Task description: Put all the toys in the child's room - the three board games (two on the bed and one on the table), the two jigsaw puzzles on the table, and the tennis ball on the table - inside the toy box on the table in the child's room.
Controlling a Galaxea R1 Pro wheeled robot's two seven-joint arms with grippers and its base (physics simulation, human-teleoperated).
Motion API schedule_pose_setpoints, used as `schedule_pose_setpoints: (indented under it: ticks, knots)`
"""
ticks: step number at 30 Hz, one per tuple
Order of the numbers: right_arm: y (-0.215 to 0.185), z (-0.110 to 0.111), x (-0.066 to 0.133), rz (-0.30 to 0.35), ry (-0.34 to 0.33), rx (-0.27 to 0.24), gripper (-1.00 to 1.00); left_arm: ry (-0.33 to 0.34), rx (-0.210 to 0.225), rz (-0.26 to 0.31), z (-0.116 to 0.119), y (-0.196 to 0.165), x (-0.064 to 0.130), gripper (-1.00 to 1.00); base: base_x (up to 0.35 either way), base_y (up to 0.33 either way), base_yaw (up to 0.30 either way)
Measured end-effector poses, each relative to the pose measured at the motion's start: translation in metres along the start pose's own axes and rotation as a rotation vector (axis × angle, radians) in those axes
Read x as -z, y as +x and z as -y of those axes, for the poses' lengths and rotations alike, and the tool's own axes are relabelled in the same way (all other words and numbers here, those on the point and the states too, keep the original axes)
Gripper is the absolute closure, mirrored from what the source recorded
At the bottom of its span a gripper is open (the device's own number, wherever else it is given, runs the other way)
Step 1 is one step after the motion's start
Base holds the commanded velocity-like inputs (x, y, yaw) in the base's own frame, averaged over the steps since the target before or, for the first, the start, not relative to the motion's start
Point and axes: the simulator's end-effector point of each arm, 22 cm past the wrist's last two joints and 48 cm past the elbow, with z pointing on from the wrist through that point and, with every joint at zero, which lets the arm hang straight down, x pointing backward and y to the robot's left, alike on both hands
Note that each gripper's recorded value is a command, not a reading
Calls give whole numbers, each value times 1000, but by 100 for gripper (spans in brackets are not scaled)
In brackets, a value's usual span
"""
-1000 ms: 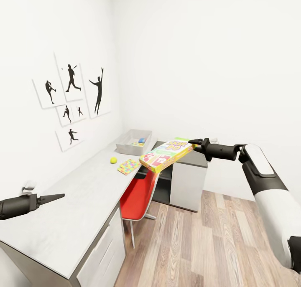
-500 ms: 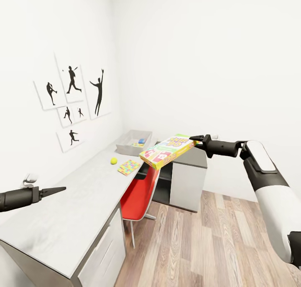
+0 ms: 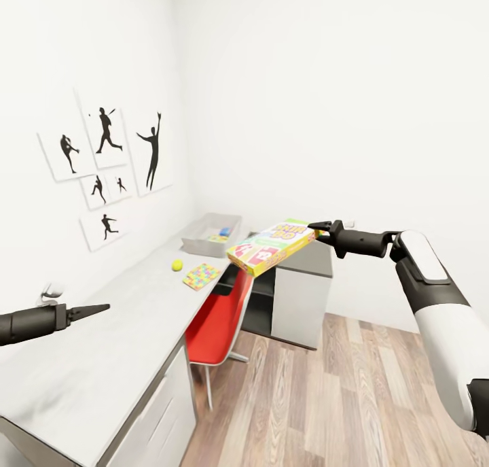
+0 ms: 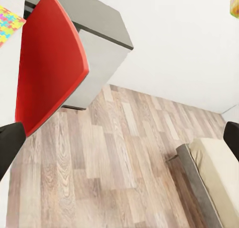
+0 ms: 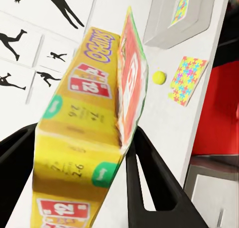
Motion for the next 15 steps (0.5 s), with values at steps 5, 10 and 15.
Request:
schedule_pose_setpoints:
  ticks: [5,10,15]
  knots:
    - [1,1,-1,-3,6,4,100,8,5,2,2,1,-4,-100,231,-255,0]
    - [2,2,-1,-4,10,7,100,12,7,3,3,2,-5,-100,236,-255,0]
    - [2,2,-1,-4,14,10,100,13,7,3,3,2,-5,-100,241,-254,65]
